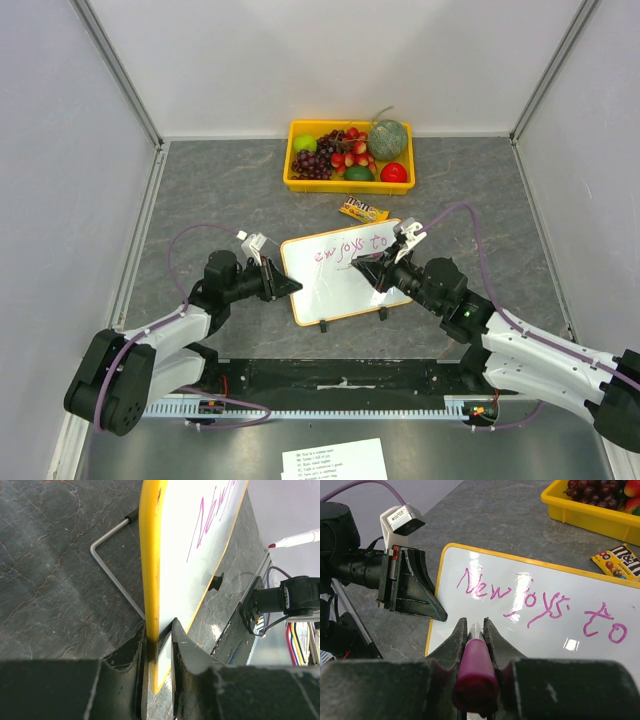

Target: Write a sentence on the whiteboard

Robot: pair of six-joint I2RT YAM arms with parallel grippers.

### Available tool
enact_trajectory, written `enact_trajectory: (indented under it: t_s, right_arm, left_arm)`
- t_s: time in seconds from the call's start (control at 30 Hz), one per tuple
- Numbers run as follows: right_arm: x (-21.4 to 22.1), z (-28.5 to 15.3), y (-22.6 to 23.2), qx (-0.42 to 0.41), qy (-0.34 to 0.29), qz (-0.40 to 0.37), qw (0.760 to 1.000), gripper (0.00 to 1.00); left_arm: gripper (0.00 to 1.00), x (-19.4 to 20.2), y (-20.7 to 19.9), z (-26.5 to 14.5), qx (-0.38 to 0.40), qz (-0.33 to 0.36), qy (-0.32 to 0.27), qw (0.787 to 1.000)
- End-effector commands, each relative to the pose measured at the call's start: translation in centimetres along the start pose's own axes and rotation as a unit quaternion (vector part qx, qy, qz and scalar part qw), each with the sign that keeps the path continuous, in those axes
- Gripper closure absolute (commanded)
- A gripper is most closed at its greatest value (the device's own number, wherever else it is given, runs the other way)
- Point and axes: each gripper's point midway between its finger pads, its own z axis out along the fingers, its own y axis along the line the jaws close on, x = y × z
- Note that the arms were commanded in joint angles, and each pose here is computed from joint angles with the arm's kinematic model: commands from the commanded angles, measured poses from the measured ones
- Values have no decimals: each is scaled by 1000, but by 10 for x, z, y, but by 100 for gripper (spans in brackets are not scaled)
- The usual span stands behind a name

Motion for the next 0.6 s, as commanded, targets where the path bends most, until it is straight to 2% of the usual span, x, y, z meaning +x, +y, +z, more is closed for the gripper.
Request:
enact_trajectory:
  t_s: [0.0, 0.57]
  right_arm:
    - [-13, 2, 2, 0, -25, -3, 1000, 100]
    - [-14, 1, 1, 3, -30, -5, 1000, 100]
  left_arm:
    - [98, -2, 16, 1, -40, 21, -4, 999]
    - [98, -1, 16, 1, -39, 22, -3, 999]
